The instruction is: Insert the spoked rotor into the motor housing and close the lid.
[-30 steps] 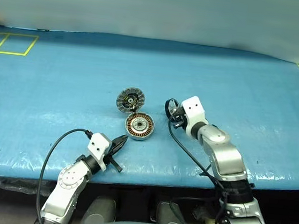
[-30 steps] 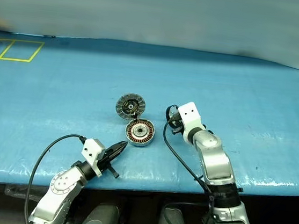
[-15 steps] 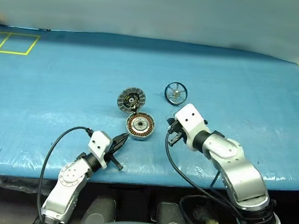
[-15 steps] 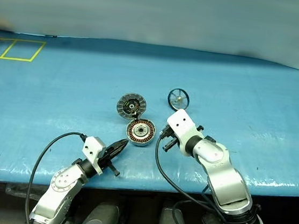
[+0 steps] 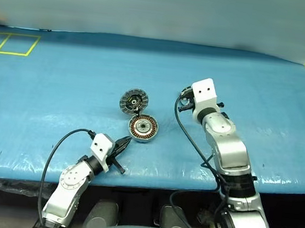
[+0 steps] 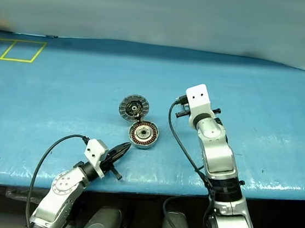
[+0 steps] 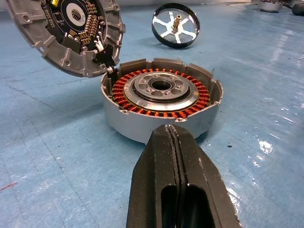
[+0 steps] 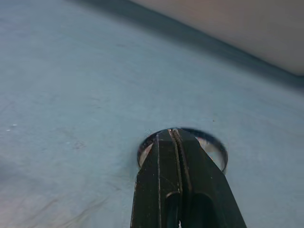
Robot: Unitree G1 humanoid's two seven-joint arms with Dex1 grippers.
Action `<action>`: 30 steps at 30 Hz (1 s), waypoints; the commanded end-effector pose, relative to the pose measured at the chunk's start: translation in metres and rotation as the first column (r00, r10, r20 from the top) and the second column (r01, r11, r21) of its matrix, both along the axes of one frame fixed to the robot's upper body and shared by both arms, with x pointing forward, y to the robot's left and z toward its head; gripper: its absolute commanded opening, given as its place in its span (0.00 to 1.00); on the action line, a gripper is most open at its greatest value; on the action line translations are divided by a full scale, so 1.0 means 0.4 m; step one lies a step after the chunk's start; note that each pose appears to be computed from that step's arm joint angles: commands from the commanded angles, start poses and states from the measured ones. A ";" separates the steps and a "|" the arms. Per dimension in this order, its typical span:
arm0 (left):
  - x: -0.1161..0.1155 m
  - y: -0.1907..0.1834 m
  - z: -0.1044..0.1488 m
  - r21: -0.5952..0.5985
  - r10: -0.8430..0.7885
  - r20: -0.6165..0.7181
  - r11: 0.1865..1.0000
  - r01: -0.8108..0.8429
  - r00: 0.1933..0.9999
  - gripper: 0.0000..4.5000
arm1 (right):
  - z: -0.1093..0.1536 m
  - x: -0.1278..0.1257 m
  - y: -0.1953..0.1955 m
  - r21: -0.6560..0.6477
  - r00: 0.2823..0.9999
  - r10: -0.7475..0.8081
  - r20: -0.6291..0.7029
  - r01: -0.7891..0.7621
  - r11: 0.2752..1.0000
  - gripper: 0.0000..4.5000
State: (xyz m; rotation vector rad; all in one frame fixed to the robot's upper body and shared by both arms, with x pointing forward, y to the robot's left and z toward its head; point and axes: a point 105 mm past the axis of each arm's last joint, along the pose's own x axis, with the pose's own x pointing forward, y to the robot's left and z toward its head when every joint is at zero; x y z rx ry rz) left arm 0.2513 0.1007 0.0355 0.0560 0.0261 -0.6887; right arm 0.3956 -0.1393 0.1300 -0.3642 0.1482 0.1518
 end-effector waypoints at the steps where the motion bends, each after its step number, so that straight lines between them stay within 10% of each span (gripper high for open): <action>1: 0.004 -0.004 0.016 0.000 -0.005 0.034 1.000 0.005 0.999 0.00 | 0.004 0.055 -0.010 -0.011 0.998 -0.019 0.059 0.020 1.000 0.01; 15: -0.001 0.007 0.017 0.000 0.033 0.035 0.999 -0.033 0.999 0.00 | -0.153 0.078 -0.025 0.023 0.976 -0.038 -0.213 0.044 0.999 0.01; 30: -0.001 -0.001 0.012 -0.005 0.019 0.026 1.000 -0.019 0.999 0.00 | -0.149 -0.119 0.102 0.222 0.913 0.201 -0.354 -0.127 0.967 0.01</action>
